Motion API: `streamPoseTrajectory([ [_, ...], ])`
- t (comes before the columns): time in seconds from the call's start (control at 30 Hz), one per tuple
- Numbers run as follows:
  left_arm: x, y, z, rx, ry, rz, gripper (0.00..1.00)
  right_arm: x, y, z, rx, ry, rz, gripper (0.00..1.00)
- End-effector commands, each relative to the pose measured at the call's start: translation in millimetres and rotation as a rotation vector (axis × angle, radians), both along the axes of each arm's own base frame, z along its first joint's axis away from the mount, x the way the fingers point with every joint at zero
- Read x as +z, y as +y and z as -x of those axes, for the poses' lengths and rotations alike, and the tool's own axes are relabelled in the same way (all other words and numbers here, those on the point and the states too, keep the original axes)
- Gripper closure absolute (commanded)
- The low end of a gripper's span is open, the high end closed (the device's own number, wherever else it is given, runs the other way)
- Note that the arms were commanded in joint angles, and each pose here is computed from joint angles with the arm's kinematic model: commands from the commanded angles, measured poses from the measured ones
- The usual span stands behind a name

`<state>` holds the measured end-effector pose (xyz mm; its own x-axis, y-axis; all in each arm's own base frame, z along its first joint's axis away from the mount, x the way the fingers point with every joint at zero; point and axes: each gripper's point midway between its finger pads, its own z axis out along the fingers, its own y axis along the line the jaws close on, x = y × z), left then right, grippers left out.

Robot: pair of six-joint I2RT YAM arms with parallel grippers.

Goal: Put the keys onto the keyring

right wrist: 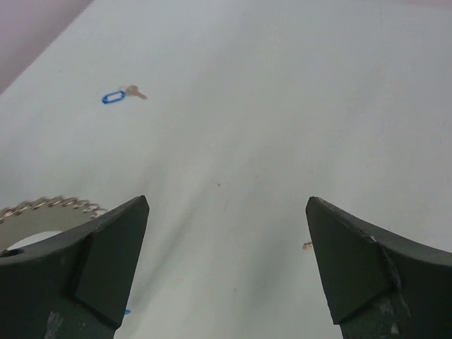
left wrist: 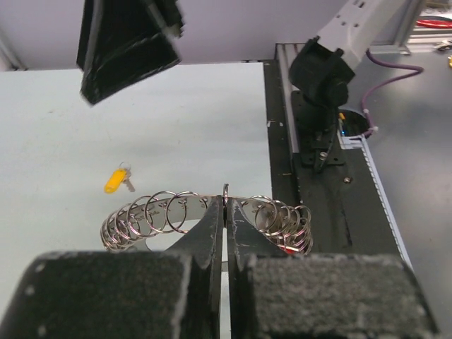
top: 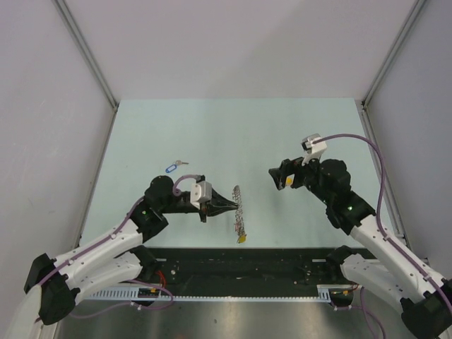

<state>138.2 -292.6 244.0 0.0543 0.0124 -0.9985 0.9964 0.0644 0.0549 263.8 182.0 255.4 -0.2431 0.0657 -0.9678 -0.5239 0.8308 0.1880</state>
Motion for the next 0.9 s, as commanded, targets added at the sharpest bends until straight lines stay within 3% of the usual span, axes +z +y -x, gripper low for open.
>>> streamPoseTrajectory([
  [0.0, 27, 2, 23, -0.148, -0.124, 0.059, 1.00, -35, -14, -17, -0.107, 0.148, -0.003, 0.00],
  [0.13, 26, 4, 37, -0.236, -0.133, 0.040, 0.99, -63, -26, -32, -0.180, 0.244, 0.010, 0.00],
  [0.3, 24, 2, 33, -0.236, -0.127, 0.007, 0.99, -91, -41, -49, -0.259, 0.315, 0.050, 0.01],
  [0.47, 19, 3, 30, -0.229, -0.139, -0.026, 1.00, -127, -51, -64, -0.310, 0.422, 0.060, 0.12],
  [0.87, -1, 12, -17, 0.027, -0.117, -0.175, 1.00, -176, -69, -91, -0.445, 0.551, 0.169, 0.32],
])
